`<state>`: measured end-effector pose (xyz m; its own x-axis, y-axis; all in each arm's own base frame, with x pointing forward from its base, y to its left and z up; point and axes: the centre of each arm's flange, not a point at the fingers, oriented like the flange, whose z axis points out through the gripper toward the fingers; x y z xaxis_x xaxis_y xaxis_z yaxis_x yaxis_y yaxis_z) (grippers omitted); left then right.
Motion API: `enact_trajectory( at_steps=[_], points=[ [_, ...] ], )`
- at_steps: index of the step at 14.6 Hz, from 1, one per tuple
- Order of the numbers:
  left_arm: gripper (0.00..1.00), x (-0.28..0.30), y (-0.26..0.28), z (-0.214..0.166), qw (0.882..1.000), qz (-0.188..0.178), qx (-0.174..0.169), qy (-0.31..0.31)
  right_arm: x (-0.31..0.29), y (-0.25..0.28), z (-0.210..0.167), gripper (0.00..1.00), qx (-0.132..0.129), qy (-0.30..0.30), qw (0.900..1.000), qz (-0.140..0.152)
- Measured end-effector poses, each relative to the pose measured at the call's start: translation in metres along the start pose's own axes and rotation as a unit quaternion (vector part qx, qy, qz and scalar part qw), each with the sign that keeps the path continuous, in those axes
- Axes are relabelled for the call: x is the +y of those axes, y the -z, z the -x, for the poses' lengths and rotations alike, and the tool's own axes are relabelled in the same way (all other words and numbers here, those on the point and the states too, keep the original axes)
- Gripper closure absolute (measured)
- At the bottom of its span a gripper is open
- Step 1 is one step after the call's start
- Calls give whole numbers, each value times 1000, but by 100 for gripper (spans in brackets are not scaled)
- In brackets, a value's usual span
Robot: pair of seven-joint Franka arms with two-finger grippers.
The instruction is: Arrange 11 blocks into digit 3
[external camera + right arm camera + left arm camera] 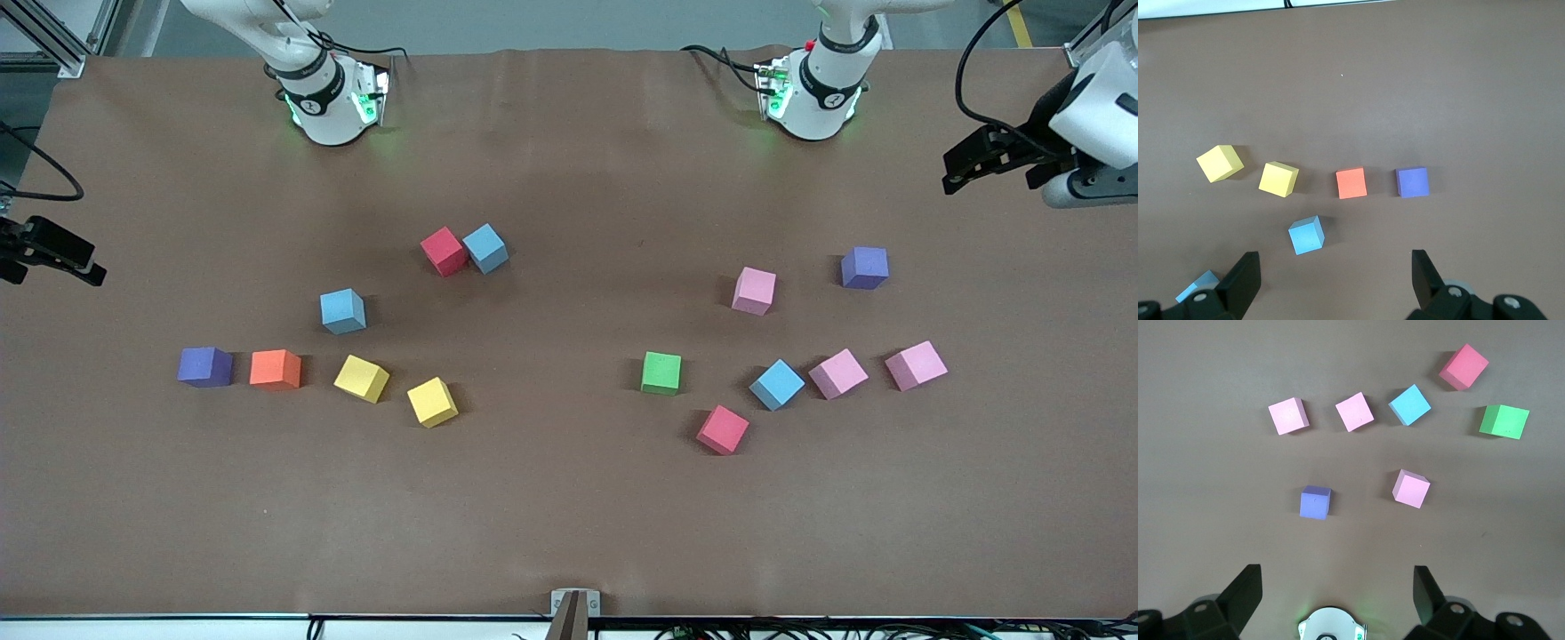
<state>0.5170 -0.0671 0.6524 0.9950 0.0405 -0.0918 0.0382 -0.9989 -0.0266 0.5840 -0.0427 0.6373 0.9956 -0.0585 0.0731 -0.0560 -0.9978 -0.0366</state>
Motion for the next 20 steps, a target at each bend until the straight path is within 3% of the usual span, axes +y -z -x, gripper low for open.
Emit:
enact_trajectory(
  at_steps=[6, 9, 14, 16, 20],
  points=[
    [0, -4, 1, -4, 1000, 1, 3, 4, 0, 1, 0, 0, 4, 0, 1000, 0],
    [0, 7, -12, -29, 1000, 5, 16, -6, -2, 2, 0, 0, 4, 1, 1000, 0],
    [0, 105, -111, -94, 998, 10, 15, -63, -24, -9, -2, 0, -8, 21, 1000, -3],
    [0, 153, -169, -113, 998, 10, 11, -58, -57, -34, -6, 0, -31, 48, 998, -3],
    [0, 223, -274, -132, 998, 16, 10, -59, -153, -101, 3, 0, -113, 124, 986, 3]
  ],
)
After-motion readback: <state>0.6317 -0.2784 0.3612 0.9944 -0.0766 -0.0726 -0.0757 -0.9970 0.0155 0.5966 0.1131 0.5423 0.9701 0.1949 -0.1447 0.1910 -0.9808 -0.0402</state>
